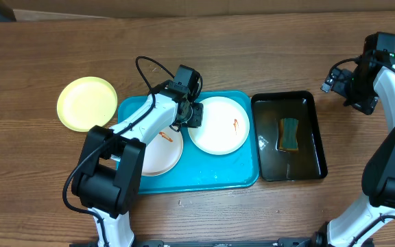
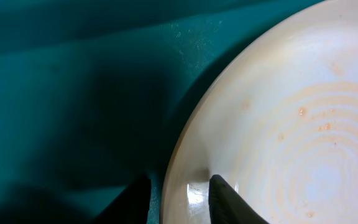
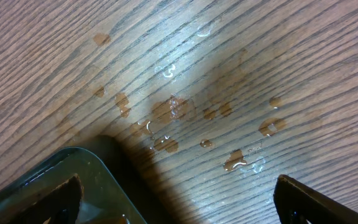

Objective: Clean dirty plates on tray and stack at the side
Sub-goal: 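Lower the right gripper into the black tray over the sponge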

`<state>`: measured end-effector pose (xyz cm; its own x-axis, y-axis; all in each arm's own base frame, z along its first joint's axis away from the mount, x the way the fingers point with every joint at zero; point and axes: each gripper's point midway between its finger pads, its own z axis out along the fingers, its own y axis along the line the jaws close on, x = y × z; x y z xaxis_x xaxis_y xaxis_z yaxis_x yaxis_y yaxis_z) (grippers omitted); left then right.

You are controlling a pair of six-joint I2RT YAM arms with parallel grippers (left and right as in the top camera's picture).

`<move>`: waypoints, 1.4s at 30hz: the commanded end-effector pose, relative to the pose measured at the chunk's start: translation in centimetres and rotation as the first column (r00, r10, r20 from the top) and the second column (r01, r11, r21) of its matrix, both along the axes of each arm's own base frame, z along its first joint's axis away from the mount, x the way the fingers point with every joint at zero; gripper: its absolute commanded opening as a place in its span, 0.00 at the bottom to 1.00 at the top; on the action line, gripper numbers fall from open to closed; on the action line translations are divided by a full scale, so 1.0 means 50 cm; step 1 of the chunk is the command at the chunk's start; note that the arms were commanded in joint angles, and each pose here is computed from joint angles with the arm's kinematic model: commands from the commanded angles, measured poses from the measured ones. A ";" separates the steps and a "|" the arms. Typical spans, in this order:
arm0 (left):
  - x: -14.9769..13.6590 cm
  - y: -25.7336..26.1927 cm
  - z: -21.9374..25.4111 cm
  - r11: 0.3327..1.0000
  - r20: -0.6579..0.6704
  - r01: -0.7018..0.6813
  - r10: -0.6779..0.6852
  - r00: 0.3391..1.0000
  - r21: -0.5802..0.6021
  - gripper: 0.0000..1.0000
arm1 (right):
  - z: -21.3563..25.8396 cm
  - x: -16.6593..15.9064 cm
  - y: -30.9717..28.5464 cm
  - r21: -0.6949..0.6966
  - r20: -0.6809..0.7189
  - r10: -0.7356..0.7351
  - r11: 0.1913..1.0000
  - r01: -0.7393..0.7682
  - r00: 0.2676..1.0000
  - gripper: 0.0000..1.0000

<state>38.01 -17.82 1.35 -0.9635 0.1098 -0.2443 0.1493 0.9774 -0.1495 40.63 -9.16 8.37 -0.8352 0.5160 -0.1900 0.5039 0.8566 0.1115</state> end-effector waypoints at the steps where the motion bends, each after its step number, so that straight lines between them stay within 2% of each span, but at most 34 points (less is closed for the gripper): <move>1: -0.004 -0.003 -0.008 1.000 -0.006 0.007 -0.007 1.000 0.010 0.29 | 0.019 0.011 -0.004 -0.001 0.031 -0.003 1.000 0.003 1.000 1.00; 4: 0.002 -0.004 0.003 1.000 0.000 0.006 -0.006 1.000 0.008 0.26 | 0.023 0.026 -0.002 0.007 0.063 0.000 1.000 -0.001 0.998 1.00; 9: 0.009 -0.007 0.019 1.000 0.000 0.006 -0.006 1.000 0.008 0.12 | 0.038 0.066 0.023 0.078 0.157 0.023 0.996 -0.036 0.987 1.00; 13: 0.011 -0.008 0.021 0.999 0.009 0.031 -0.032 0.999 0.012 0.11 | 0.042 0.067 0.050 0.151 0.168 0.037 0.986 -0.063 0.985 1.00; 15: 0.012 -0.008 0.022 0.999 0.009 0.031 -0.031 0.999 0.012 0.12 | 0.055 0.071 0.092 0.247 0.211 0.095 0.958 -0.147 0.973 1.00; 17: 0.012 -0.008 0.022 0.999 0.009 0.031 -0.031 0.999 0.012 0.13 | 0.078 0.073 0.135 0.311 0.293 0.209 0.902 -0.300 0.933 1.00; 19: 0.012 -0.008 0.022 0.999 0.009 0.031 -0.031 0.999 0.012 0.12 | 0.094 0.069 0.149 0.371 0.292 0.169 0.887 -0.274 0.941 0.88; 21: 0.012 -0.008 0.022 0.999 0.008 0.030 -0.030 1.000 0.012 0.10 | 0.102 0.057 0.150 0.379 0.266 0.150 0.892 -0.247 0.952 0.84; 26: 0.009 -0.007 0.021 0.999 0.004 0.031 -0.031 1.000 0.014 0.04 | 0.091 0.011 0.151 0.259 0.146 0.187 0.941 -0.219 0.972 0.85; 32: 0.007 -0.006 0.020 0.999 -0.001 0.031 -0.030 1.000 0.016 0.04 | 0.049 -0.047 0.173 0.093 -0.047 0.231 0.970 -0.226 0.972 0.88; 38: 0.001 -0.004 0.018 0.999 -0.013 0.031 -0.030 0.999 0.021 0.13 | 0.002 -0.097 0.184 -0.103 -0.193 0.225 0.963 -0.248 0.955 0.88; 42: 0.001 -0.004 0.018 0.999 -0.014 0.030 -0.030 0.999 0.021 0.20 | -0.038 -0.124 0.195 -0.120 -0.236 0.244 0.953 -0.278 0.941 0.86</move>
<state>37.59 -17.57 1.94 -0.9697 0.1207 -0.2125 0.1516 0.9791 -0.1355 35.32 2.01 6.56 -0.9719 0.2348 -0.0151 0.2351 0.9717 -0.0220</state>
